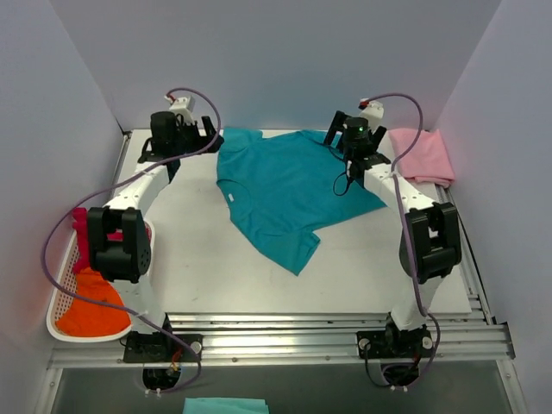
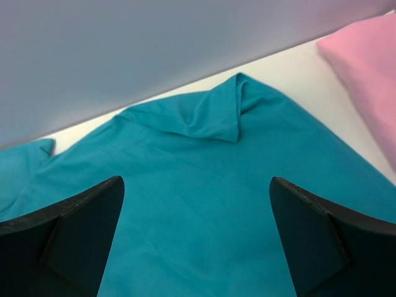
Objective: Fold and stack the t-shirts
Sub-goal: Flatten the tshirt out
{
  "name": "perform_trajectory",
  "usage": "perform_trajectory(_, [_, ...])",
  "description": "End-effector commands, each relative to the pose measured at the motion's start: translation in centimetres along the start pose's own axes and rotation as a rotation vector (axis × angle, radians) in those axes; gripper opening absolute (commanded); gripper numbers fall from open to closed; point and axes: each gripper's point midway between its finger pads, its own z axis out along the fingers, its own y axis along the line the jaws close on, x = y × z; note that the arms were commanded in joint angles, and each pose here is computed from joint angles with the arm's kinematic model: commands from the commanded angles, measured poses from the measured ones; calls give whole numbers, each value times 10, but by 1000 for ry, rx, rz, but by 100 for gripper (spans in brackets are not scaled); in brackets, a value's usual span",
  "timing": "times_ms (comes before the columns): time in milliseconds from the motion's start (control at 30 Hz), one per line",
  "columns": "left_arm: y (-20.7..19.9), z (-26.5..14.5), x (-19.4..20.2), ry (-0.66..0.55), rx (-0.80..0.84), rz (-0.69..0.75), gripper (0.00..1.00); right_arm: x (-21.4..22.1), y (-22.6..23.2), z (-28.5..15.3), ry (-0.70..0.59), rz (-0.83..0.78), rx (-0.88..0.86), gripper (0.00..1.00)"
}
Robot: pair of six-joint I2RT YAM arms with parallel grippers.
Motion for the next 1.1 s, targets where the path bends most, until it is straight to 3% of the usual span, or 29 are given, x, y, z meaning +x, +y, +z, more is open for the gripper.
perform_trajectory(0, [-40, -50, -61, -168, 4, -1, 94, -50, -20, -36, -128, 79, 75, 100])
perform_trajectory(200, [-123, -62, 36, -14, 47, -21, 94, -29, -60, -54, -94, 97, 204, 100])
perform_trajectory(433, [-174, -82, 168, 183, 42, -326, 94, -10, -81, -75, -62, 129, 239, 100])
perform_trajectory(500, [-195, -87, 186, 213, 75, -353, 94, -12, -83, -83, -68, 149, 236, 100])
perform_trajectory(700, [-198, -98, 232, 296, 23, -480, 94, -22, -85, -101, -80, 176, 224, 100])
perform_trajectory(1067, [-218, -131, 293, 376, 25, -523, 94, -32, -103, -121, -121, 177, 275, 100])
